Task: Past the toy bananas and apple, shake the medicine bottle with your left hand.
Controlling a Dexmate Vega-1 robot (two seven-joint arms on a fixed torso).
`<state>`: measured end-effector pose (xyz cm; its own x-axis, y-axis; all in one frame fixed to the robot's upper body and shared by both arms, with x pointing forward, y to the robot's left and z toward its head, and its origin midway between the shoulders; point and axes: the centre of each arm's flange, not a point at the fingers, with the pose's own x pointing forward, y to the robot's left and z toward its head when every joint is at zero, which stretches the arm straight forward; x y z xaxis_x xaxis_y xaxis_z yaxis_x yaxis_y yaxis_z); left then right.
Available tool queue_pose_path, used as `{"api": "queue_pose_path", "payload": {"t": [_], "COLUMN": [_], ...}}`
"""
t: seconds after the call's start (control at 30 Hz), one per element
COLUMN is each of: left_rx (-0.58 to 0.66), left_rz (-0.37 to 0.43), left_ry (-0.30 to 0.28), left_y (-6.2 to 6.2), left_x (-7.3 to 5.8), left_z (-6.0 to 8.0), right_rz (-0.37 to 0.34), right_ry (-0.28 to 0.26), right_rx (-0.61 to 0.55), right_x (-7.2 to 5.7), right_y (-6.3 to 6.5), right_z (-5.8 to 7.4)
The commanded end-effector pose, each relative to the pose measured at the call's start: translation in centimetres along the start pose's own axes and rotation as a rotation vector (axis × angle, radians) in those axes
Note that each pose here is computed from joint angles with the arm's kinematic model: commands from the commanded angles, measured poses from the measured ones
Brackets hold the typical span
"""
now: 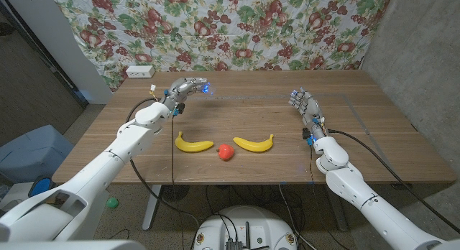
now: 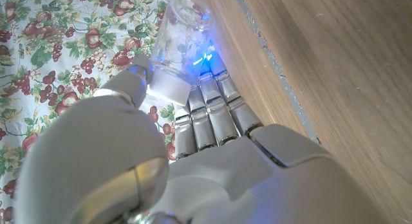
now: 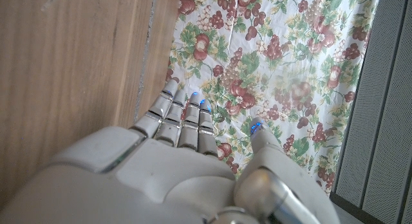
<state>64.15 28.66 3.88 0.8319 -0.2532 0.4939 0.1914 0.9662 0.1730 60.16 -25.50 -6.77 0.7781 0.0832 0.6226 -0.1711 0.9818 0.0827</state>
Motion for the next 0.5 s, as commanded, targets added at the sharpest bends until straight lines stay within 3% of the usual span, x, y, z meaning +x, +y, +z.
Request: {"api": "queue_pose_path", "payload": {"t": [0.03, 0.5], "left_rx": [-0.127, -0.228], "left_rz": [-0.040, -0.054], "left_ry": [0.000, -0.013], "left_y": [0.73, 1.52], "left_x": [-0.32, -0.23], "left_z": [-0.50, -1.02], "right_rz": [0.005, 0.000], "right_ry": [0.002, 0.002], "right_rx": [-0.005, -0.004], "right_x": [0.12, 0.20], "right_y": [0.30, 0.68], "right_z": [0.01, 0.02]}}
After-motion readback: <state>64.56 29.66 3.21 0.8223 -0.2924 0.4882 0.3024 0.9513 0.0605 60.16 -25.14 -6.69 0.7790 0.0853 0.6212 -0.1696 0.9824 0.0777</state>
